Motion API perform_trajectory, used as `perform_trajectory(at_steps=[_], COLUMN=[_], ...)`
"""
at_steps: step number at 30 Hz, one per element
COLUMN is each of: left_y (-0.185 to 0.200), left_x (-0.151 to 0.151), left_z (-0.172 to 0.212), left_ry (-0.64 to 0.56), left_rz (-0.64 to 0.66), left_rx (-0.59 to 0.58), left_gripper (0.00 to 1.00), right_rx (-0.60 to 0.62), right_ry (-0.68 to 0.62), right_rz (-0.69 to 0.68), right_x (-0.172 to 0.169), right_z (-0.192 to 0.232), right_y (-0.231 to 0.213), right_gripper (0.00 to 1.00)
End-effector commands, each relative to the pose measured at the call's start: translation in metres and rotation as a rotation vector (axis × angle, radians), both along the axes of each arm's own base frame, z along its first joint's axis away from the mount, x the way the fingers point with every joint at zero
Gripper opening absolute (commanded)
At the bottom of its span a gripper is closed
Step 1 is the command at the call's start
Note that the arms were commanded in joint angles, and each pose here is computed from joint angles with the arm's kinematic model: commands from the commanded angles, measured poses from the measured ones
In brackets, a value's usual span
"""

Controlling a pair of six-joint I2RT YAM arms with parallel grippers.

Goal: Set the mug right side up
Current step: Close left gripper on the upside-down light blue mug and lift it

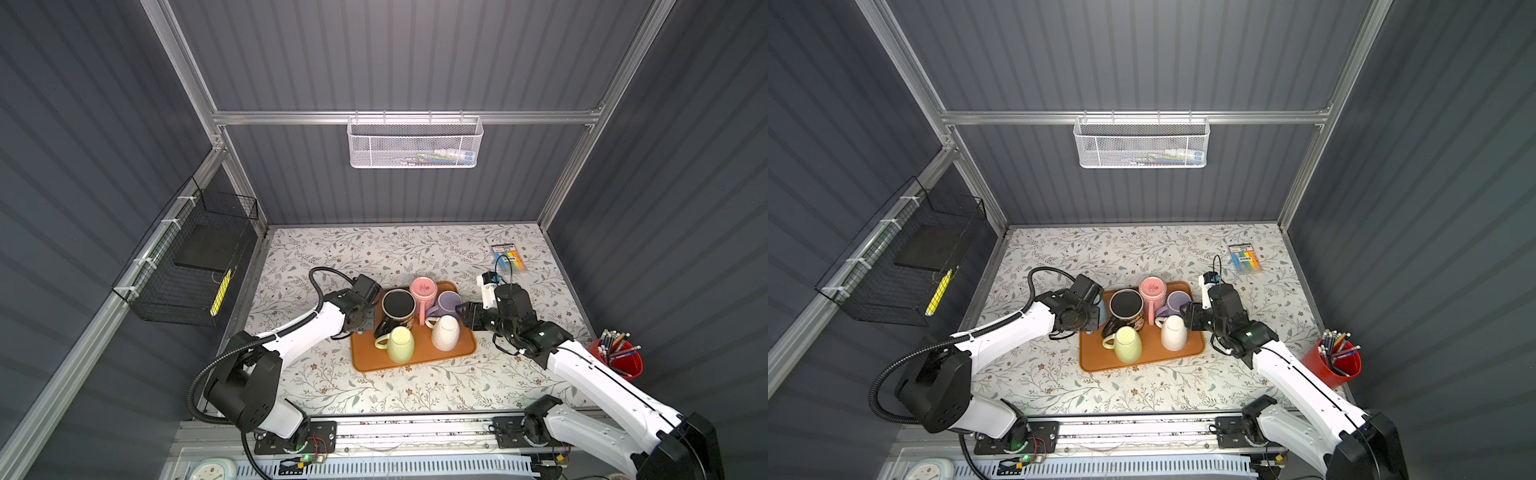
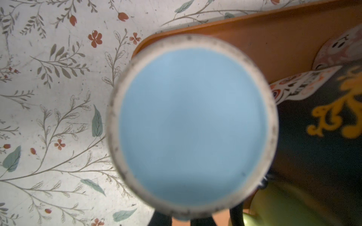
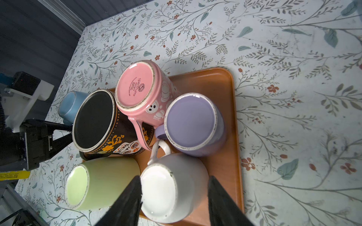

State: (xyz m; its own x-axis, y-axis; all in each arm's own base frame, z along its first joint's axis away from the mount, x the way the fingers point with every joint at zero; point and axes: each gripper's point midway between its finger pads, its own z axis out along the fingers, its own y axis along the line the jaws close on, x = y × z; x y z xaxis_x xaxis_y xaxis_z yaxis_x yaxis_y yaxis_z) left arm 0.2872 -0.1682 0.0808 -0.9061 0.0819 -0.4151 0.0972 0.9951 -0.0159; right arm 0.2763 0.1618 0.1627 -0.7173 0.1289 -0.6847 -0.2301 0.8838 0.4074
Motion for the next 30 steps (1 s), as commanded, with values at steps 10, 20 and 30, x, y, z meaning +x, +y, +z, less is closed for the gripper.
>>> perform_trajectory(at_steps=[10, 20, 30], left_y=[0.005, 0.002, 0.003], left_x=[0.011, 0.014, 0.007], left_z=[0.046, 0.093, 0.151], left_ry=[-0.114, -0.221, -0.343], left_rz=[0.031, 0.034, 0.024], left_rx=[-0.039, -0.128, -0.234], left_gripper=[0.00, 0.00, 0.00], right_rx=[0.032, 0.084, 0.170], right_ry=[-0.018, -0.048, -0.108], right_rz=[0.030, 0.079, 0.164], right_x=[-0.001, -0.002, -0.008], right_z=[0.010, 0.026, 0.052], right_y=[0.005, 0.016, 0.031], right_gripper=[0.55, 0.55, 0.55])
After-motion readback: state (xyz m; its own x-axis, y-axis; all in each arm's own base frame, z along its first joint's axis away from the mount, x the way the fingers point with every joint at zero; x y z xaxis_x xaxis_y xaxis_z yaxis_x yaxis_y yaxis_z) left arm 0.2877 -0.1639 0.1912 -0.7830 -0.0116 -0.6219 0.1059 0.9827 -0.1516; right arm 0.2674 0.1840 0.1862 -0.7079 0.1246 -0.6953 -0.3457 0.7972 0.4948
